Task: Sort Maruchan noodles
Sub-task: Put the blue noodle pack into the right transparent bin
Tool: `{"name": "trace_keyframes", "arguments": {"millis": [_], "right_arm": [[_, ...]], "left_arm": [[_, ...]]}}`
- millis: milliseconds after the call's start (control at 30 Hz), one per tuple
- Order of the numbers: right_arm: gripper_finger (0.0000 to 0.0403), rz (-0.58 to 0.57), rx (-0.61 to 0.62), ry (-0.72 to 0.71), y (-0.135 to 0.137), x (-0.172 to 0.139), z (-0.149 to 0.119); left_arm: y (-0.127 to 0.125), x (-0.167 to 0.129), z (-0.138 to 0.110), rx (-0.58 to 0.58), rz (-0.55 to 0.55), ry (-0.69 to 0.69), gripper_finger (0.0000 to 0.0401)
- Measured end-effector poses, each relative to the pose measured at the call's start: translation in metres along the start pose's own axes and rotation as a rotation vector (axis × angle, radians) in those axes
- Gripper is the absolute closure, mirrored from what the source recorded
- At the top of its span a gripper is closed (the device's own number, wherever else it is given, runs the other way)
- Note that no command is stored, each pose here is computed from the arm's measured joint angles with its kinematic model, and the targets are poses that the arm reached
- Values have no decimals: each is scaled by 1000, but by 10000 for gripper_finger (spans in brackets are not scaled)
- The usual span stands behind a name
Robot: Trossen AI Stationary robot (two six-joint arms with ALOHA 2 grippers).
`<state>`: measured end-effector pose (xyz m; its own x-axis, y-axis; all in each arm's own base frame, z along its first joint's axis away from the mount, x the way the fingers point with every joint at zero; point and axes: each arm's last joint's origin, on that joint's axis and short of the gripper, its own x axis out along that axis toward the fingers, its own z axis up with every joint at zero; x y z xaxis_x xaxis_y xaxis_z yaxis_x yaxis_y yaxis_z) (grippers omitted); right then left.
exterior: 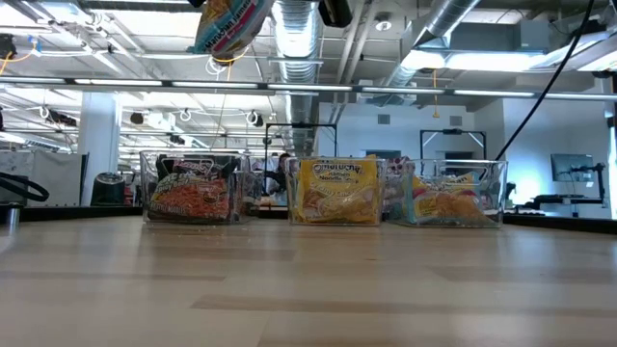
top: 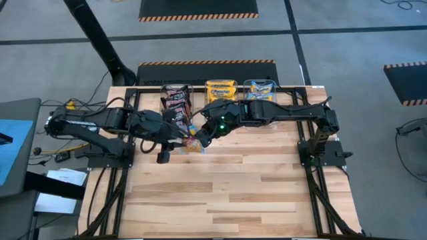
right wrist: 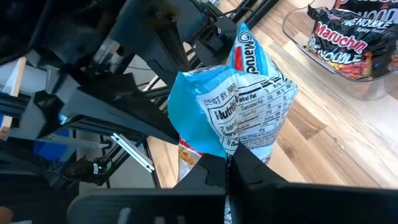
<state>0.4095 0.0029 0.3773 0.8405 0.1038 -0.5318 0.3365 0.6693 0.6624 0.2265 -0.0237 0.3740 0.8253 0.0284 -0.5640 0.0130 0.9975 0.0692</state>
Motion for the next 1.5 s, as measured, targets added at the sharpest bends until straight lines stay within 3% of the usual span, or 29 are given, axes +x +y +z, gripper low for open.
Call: {"name": "trace_keyframes", "arguments": {"millis": [167, 500, 833, 1267, 1500], "right_arm": [[396, -29, 0, 25, -3, 0, -3], [397, -93, -76, 91, -9, -3, -9], [397, -134, -151, 129, -13, -20, -8], [397, -278, -254, 177, -39, -77, 8], [397, -338, -300, 144, -50, -118, 17]], "left_arm": [[1, -10, 0, -16, 0, -27, 267], [6, -45, -1, -46, 23, -133, 270], [10, -61, -4, -72, 58, -169, 271], [14, -62, -5, -85, 221, -167, 271], [17, -65, 5, -153, 242, -269, 271]]}}
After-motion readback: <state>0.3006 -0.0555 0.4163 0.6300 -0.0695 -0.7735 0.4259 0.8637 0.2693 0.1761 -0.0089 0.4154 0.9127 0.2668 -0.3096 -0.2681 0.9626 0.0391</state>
